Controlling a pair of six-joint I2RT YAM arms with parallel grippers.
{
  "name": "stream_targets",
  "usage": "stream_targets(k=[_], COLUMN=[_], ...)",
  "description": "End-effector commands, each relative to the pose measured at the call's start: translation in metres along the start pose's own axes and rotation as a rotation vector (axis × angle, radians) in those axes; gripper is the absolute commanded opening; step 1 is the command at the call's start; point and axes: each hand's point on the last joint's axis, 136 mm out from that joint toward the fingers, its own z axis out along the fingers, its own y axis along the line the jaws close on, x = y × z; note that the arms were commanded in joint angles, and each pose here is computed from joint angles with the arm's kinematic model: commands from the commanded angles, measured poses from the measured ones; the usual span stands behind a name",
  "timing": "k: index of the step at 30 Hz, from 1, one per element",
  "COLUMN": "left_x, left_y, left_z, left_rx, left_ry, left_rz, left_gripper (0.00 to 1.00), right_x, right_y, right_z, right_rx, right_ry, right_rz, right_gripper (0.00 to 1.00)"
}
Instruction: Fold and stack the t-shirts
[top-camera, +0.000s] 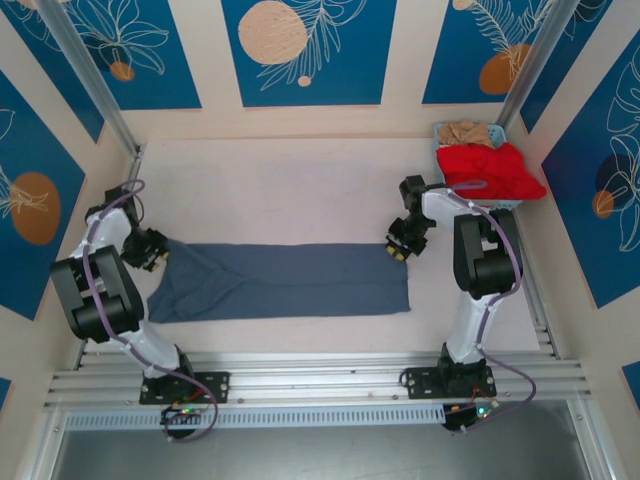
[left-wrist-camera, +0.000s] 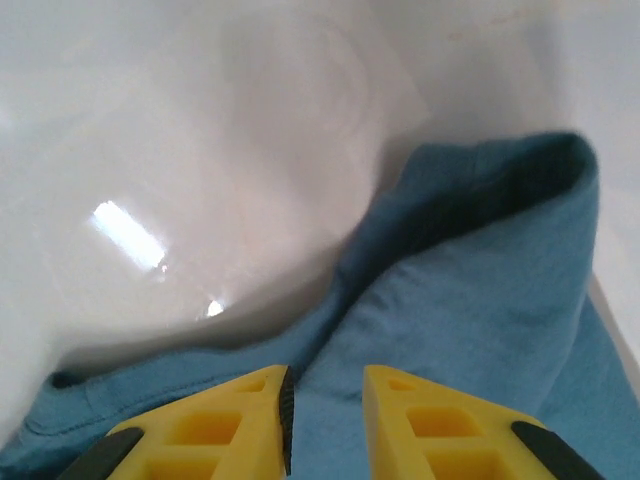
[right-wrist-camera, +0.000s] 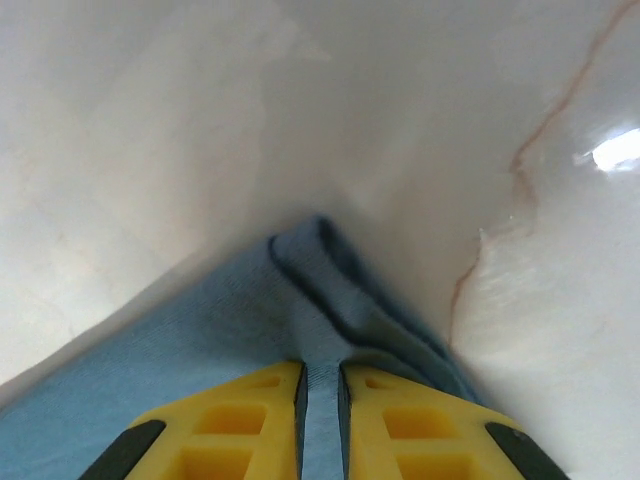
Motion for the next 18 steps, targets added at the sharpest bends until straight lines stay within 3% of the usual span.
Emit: stream_targets(k=[1, 8, 18], left_x=[0.019, 0.034, 0.018], left_y=[-0.004, 0.013, 0.004], left_z=[0.004, 0.021, 0.025], left_rx=[0.067, 0.022, 0.057], left_ry=[0.053, 0.075, 0.013], left_rz=[0.035, 0.066, 0.084], left_gripper=[0.26, 0.27, 0.31], right_x=[0.005, 0.009, 0.015], right_y=[0.004, 0.012, 0.016], right_z=[-0.006, -0.013, -0.019], right_rx=[-0.008, -0.024, -0.047], right_ry=[0.025, 0.015, 0.010], right_rz=[0.008, -0.043, -0.072], right_gripper=[0.18, 0.19, 0.19])
